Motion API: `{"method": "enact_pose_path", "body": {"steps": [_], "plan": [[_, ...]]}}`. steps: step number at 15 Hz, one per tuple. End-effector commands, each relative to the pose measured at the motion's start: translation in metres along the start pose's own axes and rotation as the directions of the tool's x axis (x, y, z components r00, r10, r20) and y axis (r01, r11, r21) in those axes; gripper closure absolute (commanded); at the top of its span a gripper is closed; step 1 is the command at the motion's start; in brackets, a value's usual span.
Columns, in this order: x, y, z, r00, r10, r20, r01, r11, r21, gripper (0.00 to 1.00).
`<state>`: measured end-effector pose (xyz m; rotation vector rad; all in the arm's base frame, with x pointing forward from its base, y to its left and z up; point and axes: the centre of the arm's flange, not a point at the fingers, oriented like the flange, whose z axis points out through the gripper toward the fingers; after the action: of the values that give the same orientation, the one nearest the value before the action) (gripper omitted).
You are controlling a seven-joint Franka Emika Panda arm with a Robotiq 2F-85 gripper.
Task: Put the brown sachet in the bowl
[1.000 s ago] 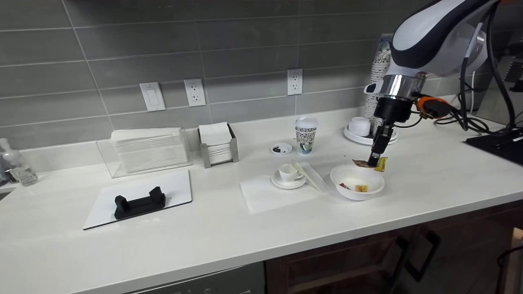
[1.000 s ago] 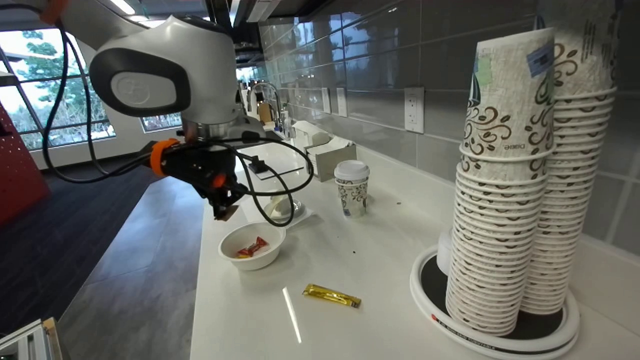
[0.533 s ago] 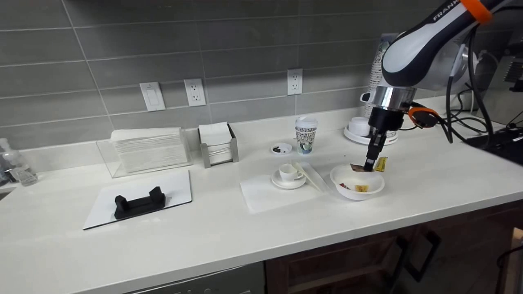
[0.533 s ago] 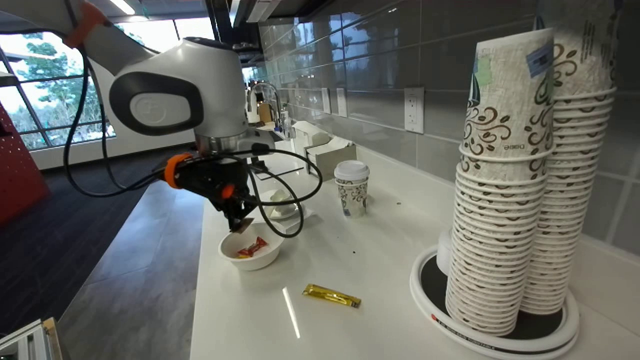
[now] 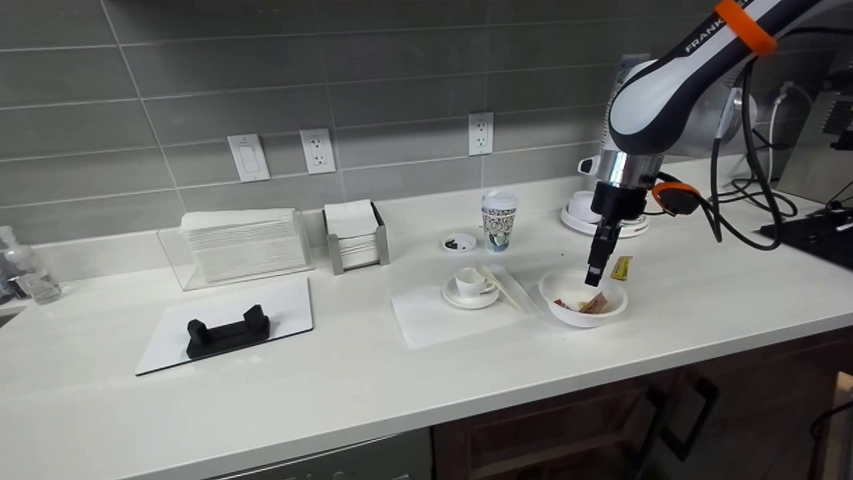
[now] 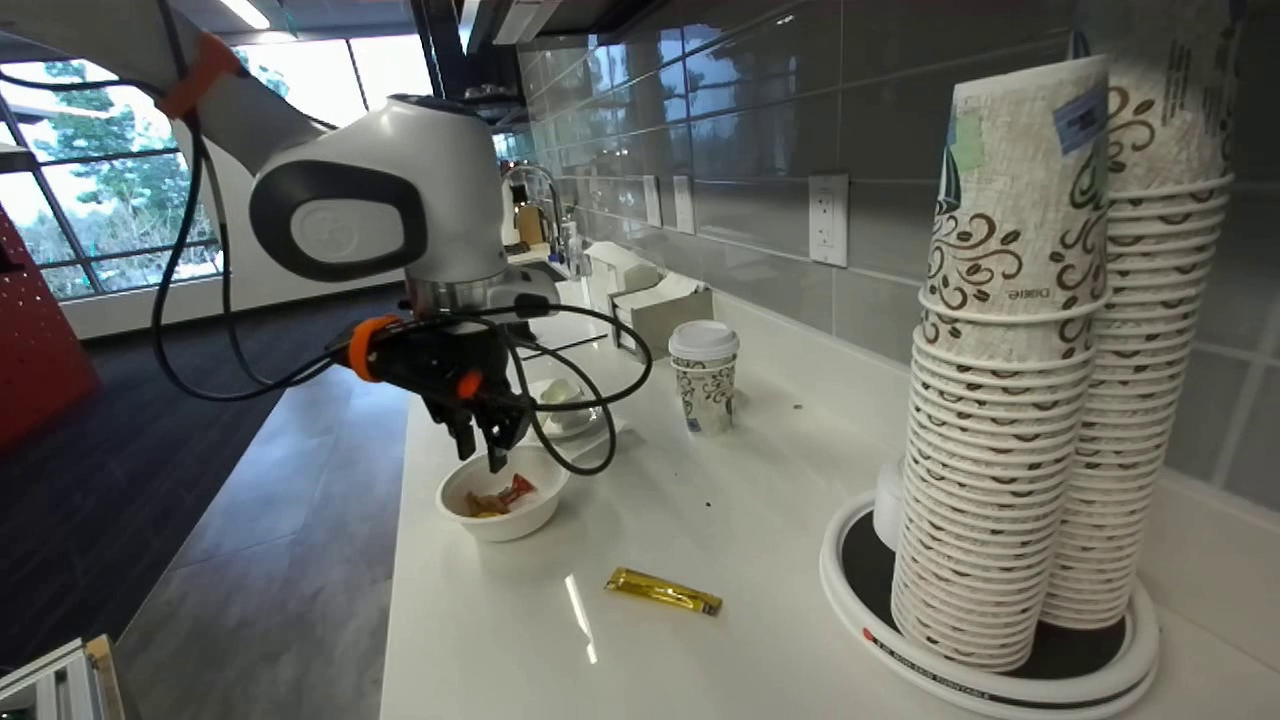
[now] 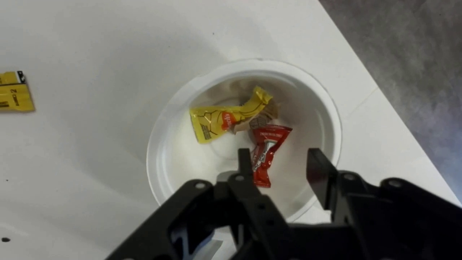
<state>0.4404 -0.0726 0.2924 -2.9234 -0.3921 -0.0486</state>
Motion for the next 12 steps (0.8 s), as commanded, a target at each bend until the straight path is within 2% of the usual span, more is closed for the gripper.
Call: {"method": "enact_pose_path", "body": {"steps": [1, 4, 5, 8, 12], "plan": [[-0.001, -0.007, -0.027, 1.000, 0.015, -0.019, -0.016, 0.998, -0.053, 0.25], [-0.016, -0.010, -0.060, 0.998, 0.058, -0.009, -0.059, 0.989, -0.132, 0.03], [-0.023, -0.010, -0.073, 0.996, 0.086, -0.005, -0.086, 0.980, -0.178, 0.00], [-0.046, -0.010, -0.111, 0.978, 0.210, -0.015, -0.207, 0.947, -0.244, 0.00], [-0.082, -0.008, -0.154, 0.915, 0.401, -0.046, -0.397, 0.874, -0.279, 0.00]]}}
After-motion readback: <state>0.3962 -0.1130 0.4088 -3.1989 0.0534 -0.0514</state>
